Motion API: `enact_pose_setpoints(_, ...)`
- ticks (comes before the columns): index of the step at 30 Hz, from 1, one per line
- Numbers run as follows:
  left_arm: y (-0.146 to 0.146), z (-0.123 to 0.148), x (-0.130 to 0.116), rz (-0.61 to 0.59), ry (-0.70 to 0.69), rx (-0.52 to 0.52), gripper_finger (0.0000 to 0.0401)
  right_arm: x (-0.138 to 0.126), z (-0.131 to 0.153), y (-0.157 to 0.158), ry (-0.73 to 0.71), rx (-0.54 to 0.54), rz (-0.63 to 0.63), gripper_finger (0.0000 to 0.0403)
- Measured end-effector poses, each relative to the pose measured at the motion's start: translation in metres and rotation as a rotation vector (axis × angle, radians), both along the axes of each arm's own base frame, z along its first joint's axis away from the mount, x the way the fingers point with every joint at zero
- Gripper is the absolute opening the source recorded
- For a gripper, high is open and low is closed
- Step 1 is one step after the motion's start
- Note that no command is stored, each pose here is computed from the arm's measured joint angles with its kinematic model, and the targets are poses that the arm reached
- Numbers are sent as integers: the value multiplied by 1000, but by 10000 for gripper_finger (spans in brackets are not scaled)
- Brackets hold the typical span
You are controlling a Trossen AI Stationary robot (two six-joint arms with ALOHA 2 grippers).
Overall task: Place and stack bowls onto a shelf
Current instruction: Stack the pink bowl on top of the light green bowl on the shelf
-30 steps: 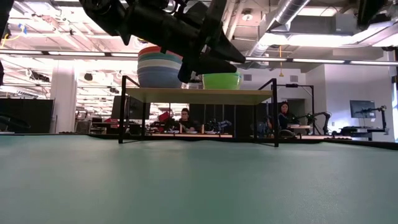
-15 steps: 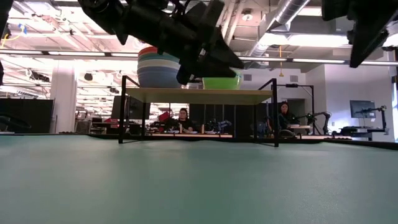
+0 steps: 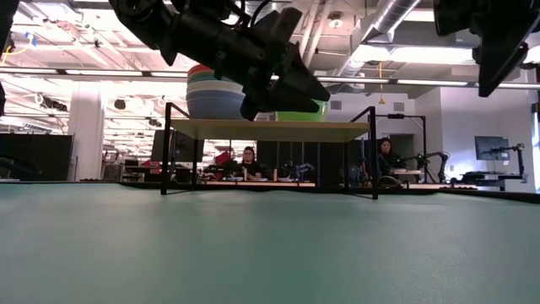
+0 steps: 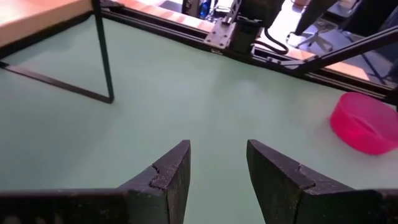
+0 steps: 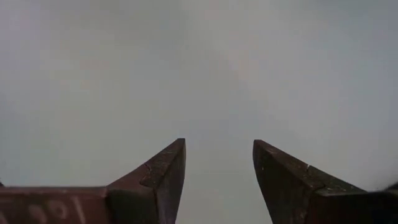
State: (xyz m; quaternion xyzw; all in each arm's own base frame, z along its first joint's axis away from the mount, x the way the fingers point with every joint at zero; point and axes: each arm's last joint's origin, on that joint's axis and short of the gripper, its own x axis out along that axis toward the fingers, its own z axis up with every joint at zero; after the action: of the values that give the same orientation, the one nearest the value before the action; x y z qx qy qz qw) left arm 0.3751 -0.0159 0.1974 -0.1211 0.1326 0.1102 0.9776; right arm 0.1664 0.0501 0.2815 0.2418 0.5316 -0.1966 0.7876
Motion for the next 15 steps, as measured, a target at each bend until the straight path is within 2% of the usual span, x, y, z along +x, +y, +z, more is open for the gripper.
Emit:
enact_pose_setpoints(7,-2,5,1,-40,-44,-18,141,-3,-1,0,35,42,-35,212)
enact_pose_setpoints(11,-3,16,1,-76,-99,-39,141,-2,-2,1,43,49,-51,212)
enact_pose_setpoints(15,-3,40,1,-122,-114,40,141,2,-6,3,71,49,-46,212)
